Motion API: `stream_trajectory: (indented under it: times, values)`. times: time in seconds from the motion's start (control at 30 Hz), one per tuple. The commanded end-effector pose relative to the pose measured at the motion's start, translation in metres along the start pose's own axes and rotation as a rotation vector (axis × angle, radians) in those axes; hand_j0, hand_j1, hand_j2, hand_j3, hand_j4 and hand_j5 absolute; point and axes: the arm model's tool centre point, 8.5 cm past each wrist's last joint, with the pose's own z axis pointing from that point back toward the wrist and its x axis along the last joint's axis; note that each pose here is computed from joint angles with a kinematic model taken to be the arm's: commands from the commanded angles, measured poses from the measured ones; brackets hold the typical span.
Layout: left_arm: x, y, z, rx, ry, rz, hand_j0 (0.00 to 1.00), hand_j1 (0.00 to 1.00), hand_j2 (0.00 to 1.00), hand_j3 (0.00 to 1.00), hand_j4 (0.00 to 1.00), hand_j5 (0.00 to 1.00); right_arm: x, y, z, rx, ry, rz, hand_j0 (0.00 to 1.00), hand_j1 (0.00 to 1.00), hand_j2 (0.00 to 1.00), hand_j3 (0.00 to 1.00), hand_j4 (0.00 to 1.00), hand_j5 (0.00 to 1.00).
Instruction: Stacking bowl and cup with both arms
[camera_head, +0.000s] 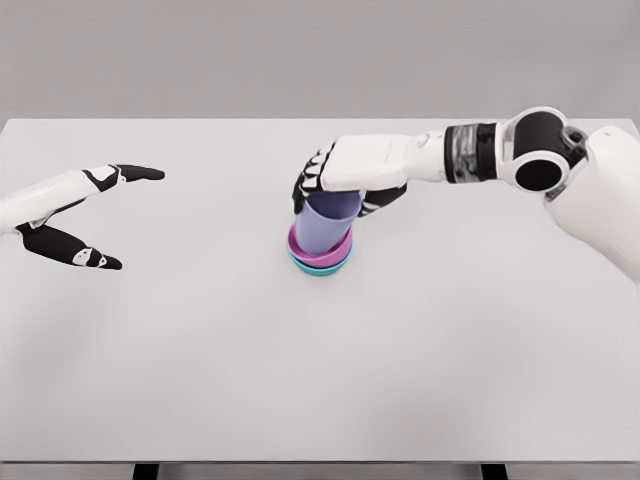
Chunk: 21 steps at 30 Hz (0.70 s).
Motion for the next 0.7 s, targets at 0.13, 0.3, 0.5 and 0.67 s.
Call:
stream_trajectory:
  times: [0.13, 0.3, 0.5, 0.67]
  values:
    - [0.000, 0.001, 0.000, 0.005, -0.002, 0.007, 1.00, 1.00, 1.00, 1.00, 1.00, 1.00, 0.003, 0.005, -0.011, 0.019, -0.012, 0.001, 0.69, 0.69, 0.69, 0.69, 0.69, 0.69]
    - [0.000, 0.001, 0.000, 0.005, -0.002, 0.007, 1.00, 1.00, 1.00, 1.00, 1.00, 1.00, 0.006, 0.002, -0.013, 0.019, -0.014, 0.021, 1.00, 1.00, 1.00, 1.00, 1.00, 1.00]
    - [0.000, 0.001, 0.000, 0.005, -0.002, 0.007, 1.00, 1.00, 1.00, 1.00, 1.00, 1.00, 0.001, -0.019, 0.006, -0.024, 0.016, 0.055, 1.00, 1.00, 1.00, 1.00, 1.00, 1.00]
    - [0.000, 0.001, 0.000, 0.005, -0.002, 0.007, 1.00, 1.00, 1.00, 1.00, 1.00, 1.00, -0.017, -0.034, 0.082, -0.074, 0.159, 0.087, 1.00, 1.00, 1.00, 1.00, 1.00, 1.00]
